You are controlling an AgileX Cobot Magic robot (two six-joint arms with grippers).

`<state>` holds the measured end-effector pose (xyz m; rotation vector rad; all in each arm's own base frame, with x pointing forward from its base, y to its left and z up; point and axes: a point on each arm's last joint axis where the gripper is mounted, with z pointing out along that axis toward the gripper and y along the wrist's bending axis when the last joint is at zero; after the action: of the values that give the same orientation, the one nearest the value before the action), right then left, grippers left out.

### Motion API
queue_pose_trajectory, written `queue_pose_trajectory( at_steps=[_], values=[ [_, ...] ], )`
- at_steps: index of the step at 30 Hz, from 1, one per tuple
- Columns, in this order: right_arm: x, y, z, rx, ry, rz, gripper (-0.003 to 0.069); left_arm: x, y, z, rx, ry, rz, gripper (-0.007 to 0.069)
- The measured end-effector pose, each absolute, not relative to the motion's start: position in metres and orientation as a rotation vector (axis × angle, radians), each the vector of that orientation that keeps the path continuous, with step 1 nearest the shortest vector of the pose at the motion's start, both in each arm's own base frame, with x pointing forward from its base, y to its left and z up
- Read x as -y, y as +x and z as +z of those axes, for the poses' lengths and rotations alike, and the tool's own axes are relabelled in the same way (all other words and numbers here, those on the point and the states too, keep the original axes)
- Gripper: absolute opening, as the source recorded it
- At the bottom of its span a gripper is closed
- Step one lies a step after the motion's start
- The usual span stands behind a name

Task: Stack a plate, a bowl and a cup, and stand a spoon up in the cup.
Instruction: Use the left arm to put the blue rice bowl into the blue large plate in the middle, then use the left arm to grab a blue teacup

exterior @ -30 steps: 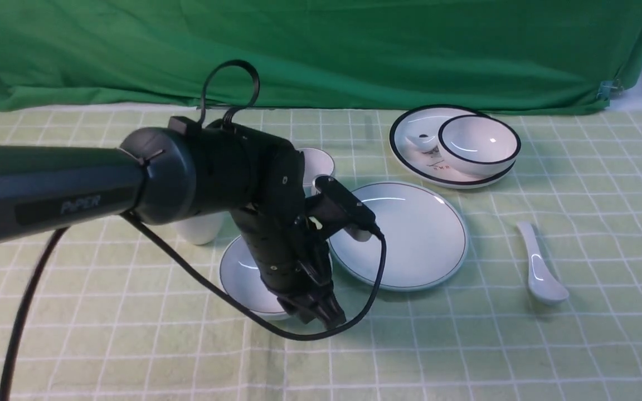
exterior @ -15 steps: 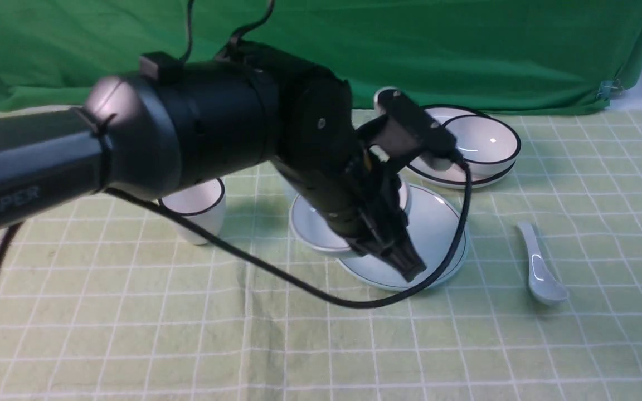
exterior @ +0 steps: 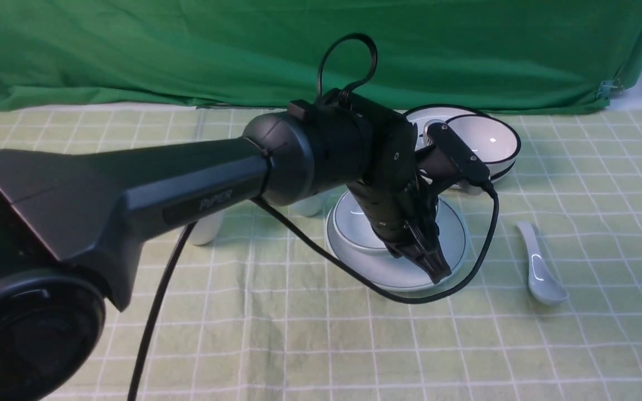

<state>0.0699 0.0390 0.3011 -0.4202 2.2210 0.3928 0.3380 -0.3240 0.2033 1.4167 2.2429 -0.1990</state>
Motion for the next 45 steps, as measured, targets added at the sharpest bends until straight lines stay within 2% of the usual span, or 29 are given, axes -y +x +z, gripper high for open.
queue_pose_trajectory(
  at_steps=[3,5,9,11,12,14,17,19,20,21,25,28,33,37,43,45],
  values=[
    [-0.039,0.07,0.301,-2.223,-0.413,0.396,0.0203,0.325,0.337,0.204,-2.236,1.423,-0.22,0.004],
    [-0.039,0.07,0.301,-2.224,-0.408,0.405,0.0258,0.326,0.337,0.204,-2.216,1.449,-0.223,0.0057],
    [-0.039,0.07,0.301,-2.229,-0.388,0.408,0.0361,0.328,0.338,0.206,-2.18,1.458,-0.223,0.0143],
    [-0.039,0.07,0.301,-2.229,-0.388,0.408,0.0373,0.328,0.339,0.207,-2.169,1.458,-0.221,0.0206],
    [-0.039,0.07,0.301,-2.229,-0.388,0.408,0.0374,0.328,0.339,0.207,-2.169,1.458,-0.221,0.0206],
    [-0.039,0.07,0.301,-2.229,-0.388,0.408,0.0375,0.328,0.339,0.207,-2.168,1.458,-0.22,0.0295],
    [-0.039,0.07,0.301,-2.231,-0.389,0.409,0.0375,0.326,0.336,0.212,-2.197,1.447,-0.226,0.037],
    [-0.039,0.07,0.301,-2.232,-0.39,0.409,0.0375,0.325,0.335,0.217,-2.211,1.441,-0.228,0.0385],
    [-0.039,0.07,0.301,-2.232,-0.39,0.409,0.0375,0.321,0.332,0.23,-2.234,1.425,-0.22,0.0399],
    [-0.039,0.07,0.301,-2.232,-0.39,0.409,0.0375,0.321,0.332,0.233,-2.232,1.418,-0.22,0.0399],
    [-0.039,0.07,0.301,-2.232,-0.39,0.409,0.0375,0.3,0.336,0.277,-2.26,1.37,-0.124,0.0388],
    [-0.039,0.07,0.301,-2.231,-0.39,0.409,0.0375,0.273,0.354,0.282,-2.3,1.341,-0.068,0.038],
    [-0.039,0.068,0.299,-2.259,-0.403,0.415,0.0375,0.237,0.387,0.265,-2.344,1.312,-0.013,0.0401],
    [-0.039,0.067,0.298,-2.275,-0.41,0.419,0.0375,0.225,0.405,0.248,-2.338,1.318,0.016,0.0412],
    [-0.039,0.066,0.298,-2.279,-0.411,0.42,0.0374,0.226,0.425,0.215,-2.257,1.389,0.065,0.0409],
    [-0.039,0.066,0.298,-2.28,-0.409,0.421,0.0363,0.227,0.428,0.203,-2.268,1.405,0.068,0.0379]
  ],
)
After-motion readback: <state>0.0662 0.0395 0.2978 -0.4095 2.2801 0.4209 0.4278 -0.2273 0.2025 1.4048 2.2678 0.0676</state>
